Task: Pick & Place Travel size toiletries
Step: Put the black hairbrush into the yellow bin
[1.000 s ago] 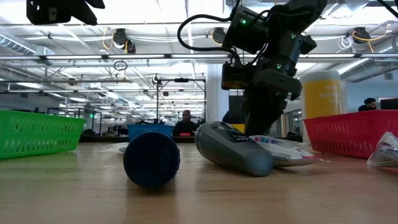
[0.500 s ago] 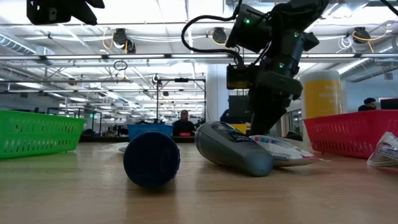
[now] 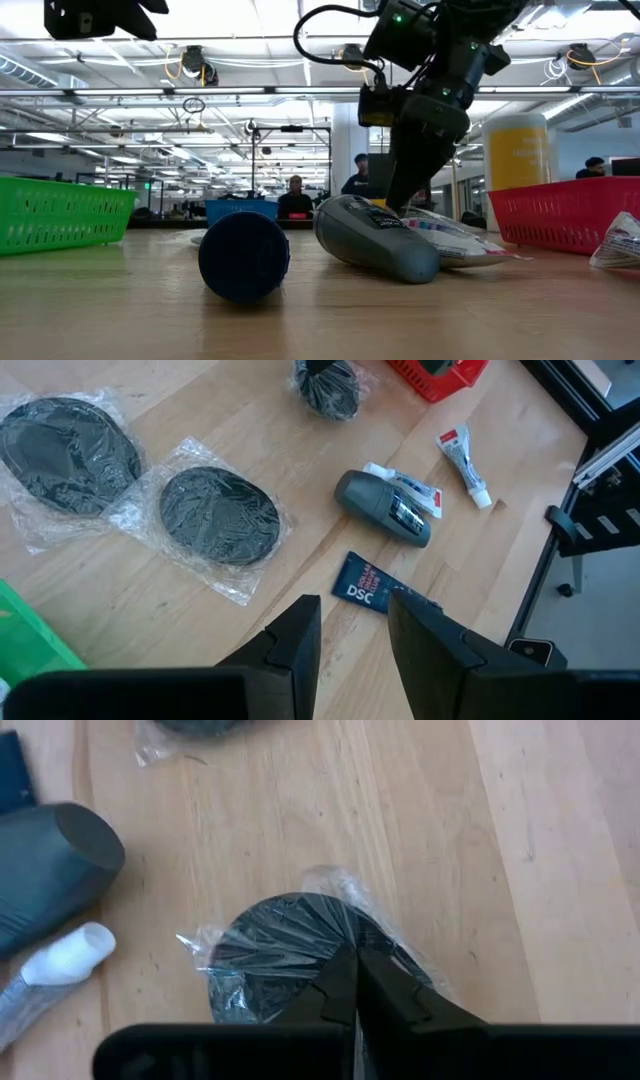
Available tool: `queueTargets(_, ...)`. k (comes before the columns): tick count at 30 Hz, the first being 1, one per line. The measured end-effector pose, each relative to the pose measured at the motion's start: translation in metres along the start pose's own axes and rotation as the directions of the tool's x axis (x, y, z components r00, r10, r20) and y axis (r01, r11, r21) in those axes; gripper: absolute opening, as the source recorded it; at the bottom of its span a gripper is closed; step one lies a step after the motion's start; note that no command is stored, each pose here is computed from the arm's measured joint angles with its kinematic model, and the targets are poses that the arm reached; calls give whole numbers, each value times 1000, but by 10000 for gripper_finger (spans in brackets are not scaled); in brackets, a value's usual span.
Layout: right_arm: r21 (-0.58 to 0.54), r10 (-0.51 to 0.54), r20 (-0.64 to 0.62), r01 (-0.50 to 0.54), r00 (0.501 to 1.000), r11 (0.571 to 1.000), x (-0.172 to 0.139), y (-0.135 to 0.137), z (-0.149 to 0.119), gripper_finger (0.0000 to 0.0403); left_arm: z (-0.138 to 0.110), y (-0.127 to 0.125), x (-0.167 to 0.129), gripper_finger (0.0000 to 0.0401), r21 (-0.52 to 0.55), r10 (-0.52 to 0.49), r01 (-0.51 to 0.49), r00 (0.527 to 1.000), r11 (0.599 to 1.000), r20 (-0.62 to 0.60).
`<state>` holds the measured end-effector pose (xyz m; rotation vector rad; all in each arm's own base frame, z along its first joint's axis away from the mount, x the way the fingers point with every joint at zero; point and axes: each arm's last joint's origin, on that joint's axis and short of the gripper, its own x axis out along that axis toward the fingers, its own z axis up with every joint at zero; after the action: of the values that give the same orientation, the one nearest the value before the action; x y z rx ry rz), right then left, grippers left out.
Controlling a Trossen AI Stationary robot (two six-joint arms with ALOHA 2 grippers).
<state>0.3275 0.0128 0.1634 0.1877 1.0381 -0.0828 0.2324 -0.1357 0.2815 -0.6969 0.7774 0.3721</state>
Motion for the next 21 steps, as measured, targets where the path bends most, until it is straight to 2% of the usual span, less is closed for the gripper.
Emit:
queueTargets(4, 0, 6, 16, -6, 1000, 1000, 0, 0, 2, 0, 5, 2, 2, 115, -13, 10, -10, 1000, 1000, 8)
queueTargets(21, 1, 27, 129, -28, 991, 1000, -29, 3, 12, 0, 29, 14, 13, 115, 122, 39, -38, 999, 992, -10)
